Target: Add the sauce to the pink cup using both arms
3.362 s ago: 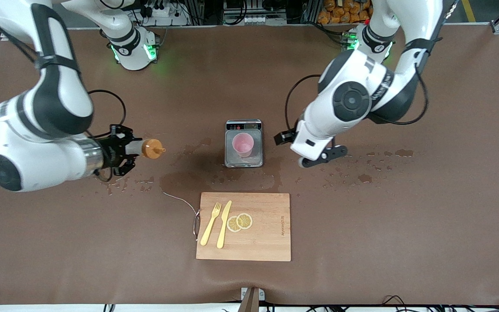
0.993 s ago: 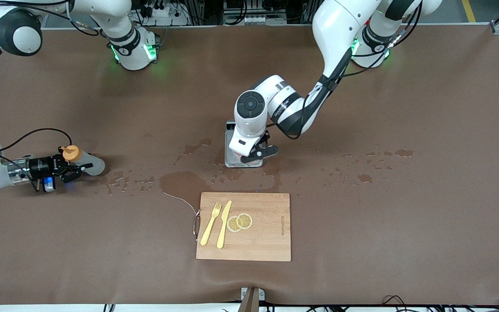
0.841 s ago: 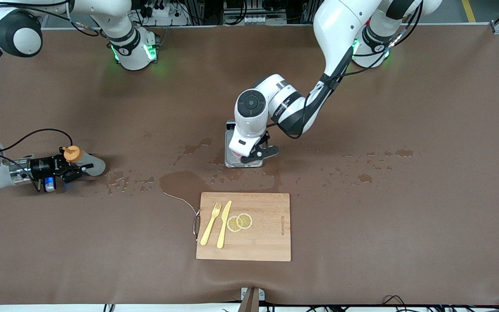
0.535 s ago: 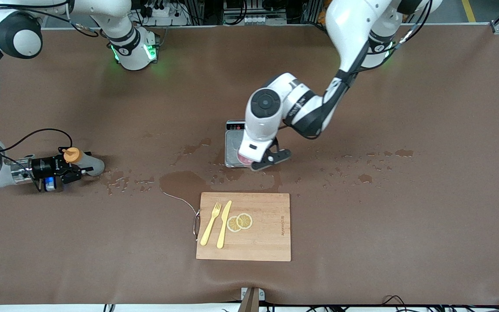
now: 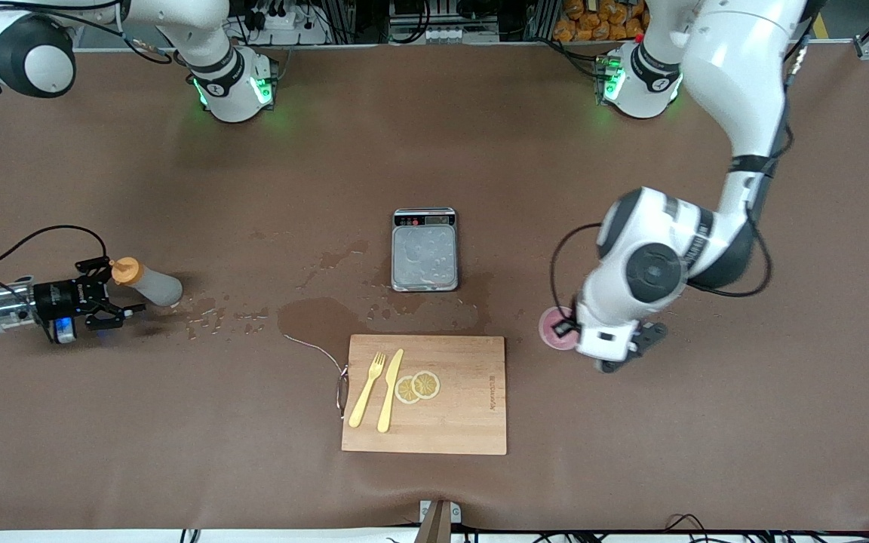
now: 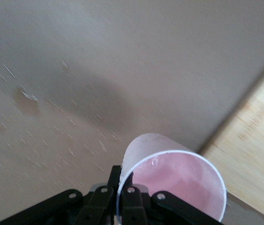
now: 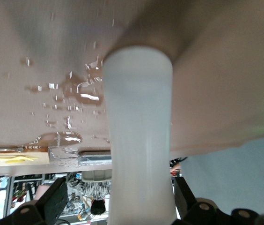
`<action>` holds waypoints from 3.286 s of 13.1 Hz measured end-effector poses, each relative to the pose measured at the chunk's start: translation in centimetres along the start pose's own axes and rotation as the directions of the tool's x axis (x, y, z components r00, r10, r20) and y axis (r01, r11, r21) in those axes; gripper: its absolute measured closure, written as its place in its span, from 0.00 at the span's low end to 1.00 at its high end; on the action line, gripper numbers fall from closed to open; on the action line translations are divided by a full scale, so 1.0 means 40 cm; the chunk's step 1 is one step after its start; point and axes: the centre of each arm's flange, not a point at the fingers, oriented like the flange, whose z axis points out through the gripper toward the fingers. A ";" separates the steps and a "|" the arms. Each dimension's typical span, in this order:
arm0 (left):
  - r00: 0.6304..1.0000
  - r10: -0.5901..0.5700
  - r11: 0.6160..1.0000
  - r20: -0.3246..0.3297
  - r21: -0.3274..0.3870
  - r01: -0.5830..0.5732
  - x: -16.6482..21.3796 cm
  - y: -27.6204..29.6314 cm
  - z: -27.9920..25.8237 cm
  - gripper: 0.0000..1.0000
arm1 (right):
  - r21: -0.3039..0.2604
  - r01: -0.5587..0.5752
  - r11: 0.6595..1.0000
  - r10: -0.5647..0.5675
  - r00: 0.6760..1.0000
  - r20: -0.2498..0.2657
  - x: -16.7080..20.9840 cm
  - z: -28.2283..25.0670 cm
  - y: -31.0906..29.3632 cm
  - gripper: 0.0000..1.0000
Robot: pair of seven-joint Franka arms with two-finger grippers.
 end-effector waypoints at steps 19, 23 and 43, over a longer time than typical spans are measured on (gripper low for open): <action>0.952 0.306 0.951 -0.024 0.056 -0.305 0.067 -0.298 -0.340 0.00 | -0.490 0.142 0.860 -0.405 0.775 -0.486 -1.132 0.178 -0.215 0.00; 0.877 0.480 0.875 -0.012 0.078 -0.478 0.009 -0.429 -0.541 0.00 | -0.633 0.318 0.706 -0.666 0.602 -0.440 -1.312 0.135 -0.095 0.00; 0.802 0.594 0.803 -0.058 -0.011 -0.595 -0.145 -0.556 -0.783 0.00 | -0.701 0.471 0.535 -0.840 0.210 -0.500 -1.306 -0.017 0.067 0.00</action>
